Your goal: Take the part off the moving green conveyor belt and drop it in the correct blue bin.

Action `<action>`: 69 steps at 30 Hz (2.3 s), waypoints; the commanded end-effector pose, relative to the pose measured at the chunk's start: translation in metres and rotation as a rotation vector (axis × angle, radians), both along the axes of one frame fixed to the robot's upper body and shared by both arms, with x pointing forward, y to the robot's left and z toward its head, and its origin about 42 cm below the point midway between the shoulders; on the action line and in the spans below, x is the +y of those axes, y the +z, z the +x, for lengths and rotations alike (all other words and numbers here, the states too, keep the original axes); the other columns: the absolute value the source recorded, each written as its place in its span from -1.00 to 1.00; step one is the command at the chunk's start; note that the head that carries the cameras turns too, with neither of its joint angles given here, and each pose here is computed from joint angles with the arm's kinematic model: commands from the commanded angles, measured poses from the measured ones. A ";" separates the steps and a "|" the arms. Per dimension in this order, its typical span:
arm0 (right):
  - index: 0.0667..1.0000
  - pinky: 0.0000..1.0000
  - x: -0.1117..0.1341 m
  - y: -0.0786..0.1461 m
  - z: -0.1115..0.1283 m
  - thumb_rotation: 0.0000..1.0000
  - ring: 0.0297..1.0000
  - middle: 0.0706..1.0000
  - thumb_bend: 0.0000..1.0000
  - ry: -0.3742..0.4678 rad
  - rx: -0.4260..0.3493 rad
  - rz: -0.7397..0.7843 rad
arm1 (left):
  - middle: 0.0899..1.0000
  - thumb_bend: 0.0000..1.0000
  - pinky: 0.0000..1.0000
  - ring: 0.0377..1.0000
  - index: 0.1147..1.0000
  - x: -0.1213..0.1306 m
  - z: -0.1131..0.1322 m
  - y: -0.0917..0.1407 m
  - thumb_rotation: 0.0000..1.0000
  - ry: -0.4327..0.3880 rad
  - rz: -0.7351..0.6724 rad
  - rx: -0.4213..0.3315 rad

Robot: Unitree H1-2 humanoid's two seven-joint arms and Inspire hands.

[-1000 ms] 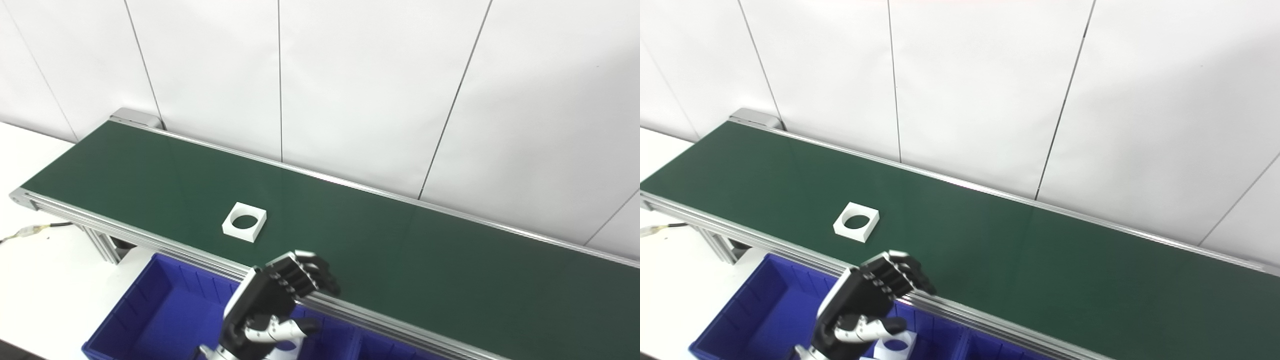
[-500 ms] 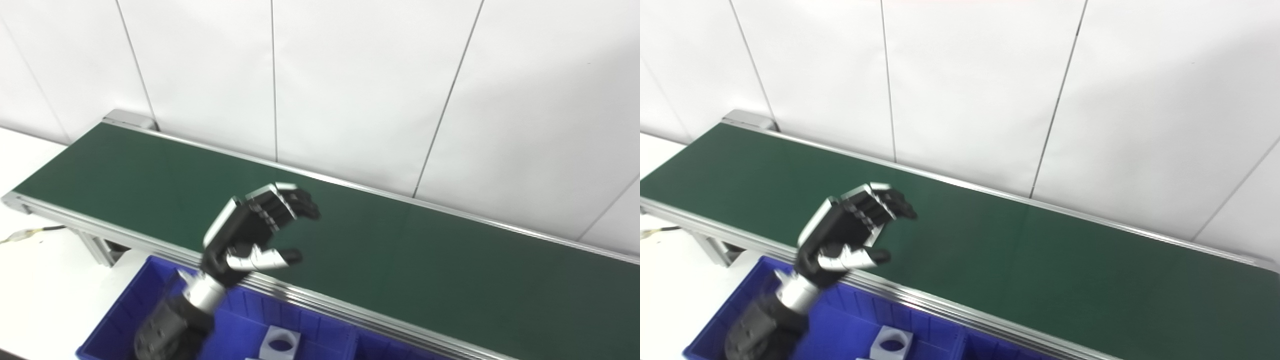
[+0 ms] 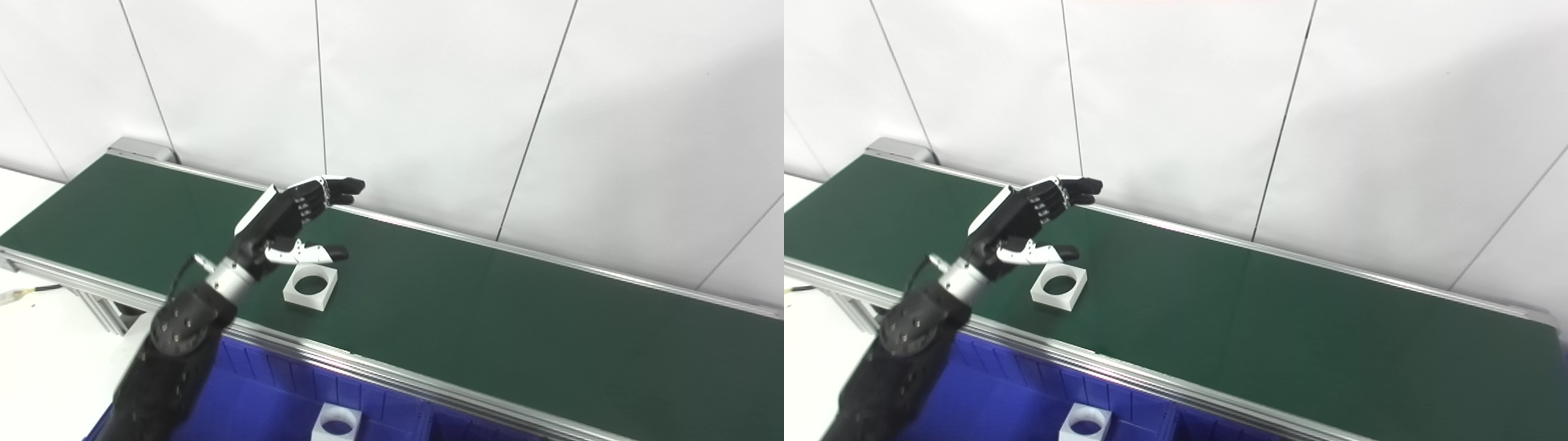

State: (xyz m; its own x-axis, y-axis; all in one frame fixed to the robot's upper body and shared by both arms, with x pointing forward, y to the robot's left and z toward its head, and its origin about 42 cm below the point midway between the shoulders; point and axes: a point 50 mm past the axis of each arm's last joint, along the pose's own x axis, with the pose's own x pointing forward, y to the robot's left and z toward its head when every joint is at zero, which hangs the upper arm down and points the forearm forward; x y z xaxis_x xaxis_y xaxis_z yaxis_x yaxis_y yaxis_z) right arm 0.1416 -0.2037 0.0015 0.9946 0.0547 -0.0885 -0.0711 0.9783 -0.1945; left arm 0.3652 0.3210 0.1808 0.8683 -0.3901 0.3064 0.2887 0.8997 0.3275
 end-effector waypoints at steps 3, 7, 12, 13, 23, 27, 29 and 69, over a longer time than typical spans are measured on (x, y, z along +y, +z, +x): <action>0.67 0.25 0.003 0.007 -0.001 -1.00 0.43 0.59 0.25 0.000 -0.063 0.018 | 0.69 0.50 0.60 0.64 0.59 0.009 0.032 0.029 -0.59 -0.045 0.132 -0.061; 0.67 0.27 0.003 0.006 -0.003 -1.00 0.44 0.59 0.24 0.000 -0.061 0.013 | 0.69 0.53 0.65 0.68 0.61 0.006 0.045 0.033 -0.63 -0.085 0.196 -0.018; 0.68 0.29 0.005 0.005 -0.005 -1.00 0.46 0.60 0.24 -0.005 -0.056 0.020 | 0.80 0.59 0.87 0.84 0.73 -0.002 0.056 0.043 -0.61 -0.136 0.392 0.020; 0.68 0.29 0.006 0.005 -0.005 -1.00 0.46 0.61 0.24 -0.005 -0.053 0.026 | 0.81 0.60 0.89 0.87 0.75 -0.003 0.057 0.044 -0.61 -0.139 0.438 0.026; 0.70 0.30 0.009 0.004 -0.008 -1.00 0.48 0.62 0.25 -0.011 -0.045 0.037 | 0.90 0.85 0.66 0.89 0.82 -0.004 0.056 0.038 -0.59 -0.204 0.759 0.116; 0.72 0.28 0.010 0.002 -0.010 -1.00 0.46 0.62 0.26 -0.005 -0.037 0.033 | 0.86 0.91 0.66 0.87 0.83 -0.005 0.051 0.030 -0.67 -0.219 0.830 0.133; 0.72 0.28 0.011 0.002 -0.011 -1.00 0.46 0.62 0.27 0.002 -0.036 0.023 | 0.89 0.90 0.93 0.94 0.87 -0.005 0.049 0.025 -0.63 -0.217 0.869 0.132; 0.73 0.30 0.016 0.005 -0.014 -1.00 0.47 0.62 0.28 0.011 -0.043 0.018 | 0.87 0.99 1.00 1.00 0.69 -0.079 0.042 -0.068 -0.75 -0.114 0.753 -0.074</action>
State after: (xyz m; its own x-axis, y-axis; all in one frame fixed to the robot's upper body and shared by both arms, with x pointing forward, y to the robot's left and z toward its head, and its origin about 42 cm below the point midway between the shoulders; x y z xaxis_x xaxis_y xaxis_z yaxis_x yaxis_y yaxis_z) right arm 0.1249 -0.1917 -0.0042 0.9902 0.0629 -0.1250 -0.0872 0.9761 -0.1990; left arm 0.3885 0.2492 0.0875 0.8035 -0.5855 -0.1076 0.3898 0.3809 0.8384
